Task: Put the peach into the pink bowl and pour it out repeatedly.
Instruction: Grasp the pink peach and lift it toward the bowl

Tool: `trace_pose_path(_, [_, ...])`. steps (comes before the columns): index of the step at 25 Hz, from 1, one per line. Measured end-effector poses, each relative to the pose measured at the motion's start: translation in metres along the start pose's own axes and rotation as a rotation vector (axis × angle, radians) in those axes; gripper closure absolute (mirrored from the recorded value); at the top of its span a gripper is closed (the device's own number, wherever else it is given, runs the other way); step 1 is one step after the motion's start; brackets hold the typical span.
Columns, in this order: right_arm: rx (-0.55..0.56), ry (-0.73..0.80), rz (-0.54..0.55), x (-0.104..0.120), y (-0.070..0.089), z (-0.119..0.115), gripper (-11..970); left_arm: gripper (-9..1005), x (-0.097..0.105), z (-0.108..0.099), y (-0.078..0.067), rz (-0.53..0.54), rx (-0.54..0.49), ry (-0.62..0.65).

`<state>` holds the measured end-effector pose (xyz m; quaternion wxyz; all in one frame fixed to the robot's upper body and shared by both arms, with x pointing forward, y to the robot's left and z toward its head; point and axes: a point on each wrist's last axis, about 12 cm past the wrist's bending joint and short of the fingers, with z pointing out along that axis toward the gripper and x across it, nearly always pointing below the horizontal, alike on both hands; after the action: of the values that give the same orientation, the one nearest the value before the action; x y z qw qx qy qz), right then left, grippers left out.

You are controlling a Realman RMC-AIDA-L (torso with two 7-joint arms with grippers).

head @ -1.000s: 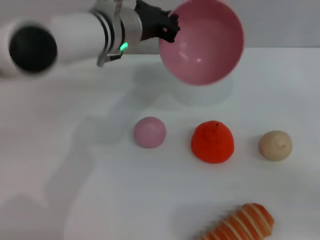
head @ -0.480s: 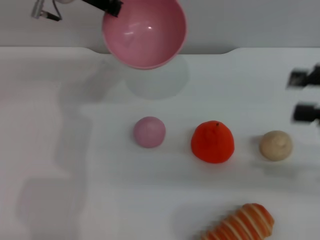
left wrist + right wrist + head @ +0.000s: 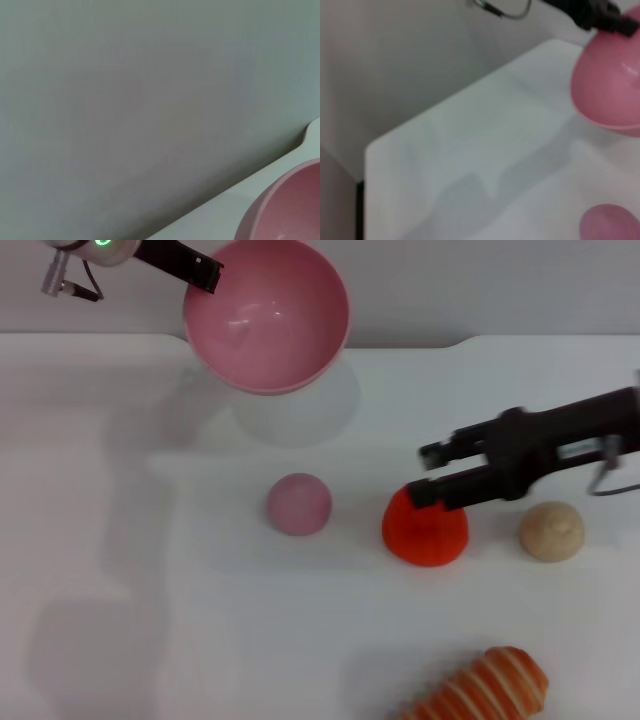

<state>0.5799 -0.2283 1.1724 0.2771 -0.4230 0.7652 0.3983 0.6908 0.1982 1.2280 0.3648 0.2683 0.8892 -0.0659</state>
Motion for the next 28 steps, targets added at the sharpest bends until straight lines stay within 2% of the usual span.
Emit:
trace_pose_path(5, [0.052,0.053,-0.001,-0.007,-0.013,0.040,392,933,0.002,-0.001,0.002,-0.011,0.002,0.004])
trace_pose_path(11, [0.117,0.079,0.019,-0.002,-0.024,0.072,398,933,0.006,-0.001,0.003,-0.017,0.005,0.014])
trace_pose_path(28, [0.263,0.068,-0.008,0.005,-0.033,0.115,414,932,0.008,-0.001,0.001,-0.005,0.012,0.015])
